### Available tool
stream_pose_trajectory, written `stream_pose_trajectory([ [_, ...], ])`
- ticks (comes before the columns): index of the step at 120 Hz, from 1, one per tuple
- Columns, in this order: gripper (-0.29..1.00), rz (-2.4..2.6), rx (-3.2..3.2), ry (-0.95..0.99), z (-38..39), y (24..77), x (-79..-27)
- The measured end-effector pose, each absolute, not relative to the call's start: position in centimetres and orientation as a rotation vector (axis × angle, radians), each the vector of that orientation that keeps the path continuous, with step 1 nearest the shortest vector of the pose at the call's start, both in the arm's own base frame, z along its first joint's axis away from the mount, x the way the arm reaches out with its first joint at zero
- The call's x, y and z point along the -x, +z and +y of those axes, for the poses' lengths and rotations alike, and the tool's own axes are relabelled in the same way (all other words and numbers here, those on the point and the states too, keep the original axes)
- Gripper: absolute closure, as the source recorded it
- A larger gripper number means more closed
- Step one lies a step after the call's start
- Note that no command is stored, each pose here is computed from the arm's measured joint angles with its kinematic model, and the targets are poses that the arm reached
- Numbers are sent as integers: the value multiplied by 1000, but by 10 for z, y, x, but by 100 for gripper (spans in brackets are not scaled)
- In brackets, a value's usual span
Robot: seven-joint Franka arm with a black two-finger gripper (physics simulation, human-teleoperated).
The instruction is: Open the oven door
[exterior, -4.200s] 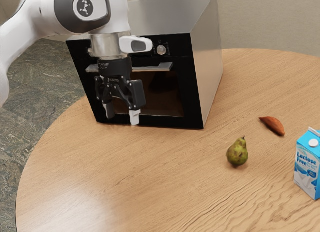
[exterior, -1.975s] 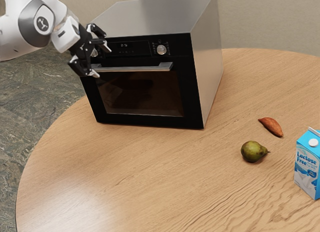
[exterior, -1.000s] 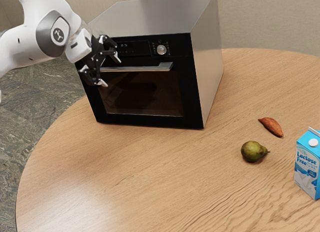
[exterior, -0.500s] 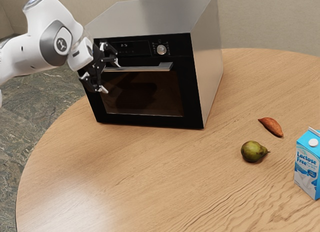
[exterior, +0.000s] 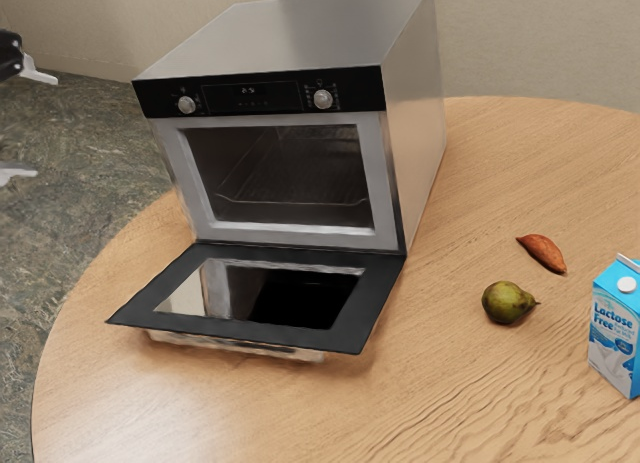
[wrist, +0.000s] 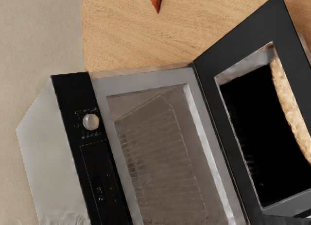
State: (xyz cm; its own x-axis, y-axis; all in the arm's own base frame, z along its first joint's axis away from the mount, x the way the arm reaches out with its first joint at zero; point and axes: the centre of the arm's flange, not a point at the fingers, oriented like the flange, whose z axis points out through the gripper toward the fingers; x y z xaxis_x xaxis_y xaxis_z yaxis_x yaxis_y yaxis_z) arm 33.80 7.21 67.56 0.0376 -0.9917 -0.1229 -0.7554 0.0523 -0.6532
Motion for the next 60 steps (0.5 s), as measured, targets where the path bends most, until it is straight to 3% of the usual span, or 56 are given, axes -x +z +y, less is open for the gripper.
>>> stream_pose_trajectory([
  [8,2,1610,1534,-714,33,859,-274],
  [12,2,1656,1491,-741,2,909,-312],
  [16,2,1772,1457,-722,-45,925,-377],
  [25,1,1972,1592,-696,-75,878,-504],
  [35,1,2031,1907,-605,-55,795,-583],
  [60,0,1670,2601,-293,-5,696,-620],
])
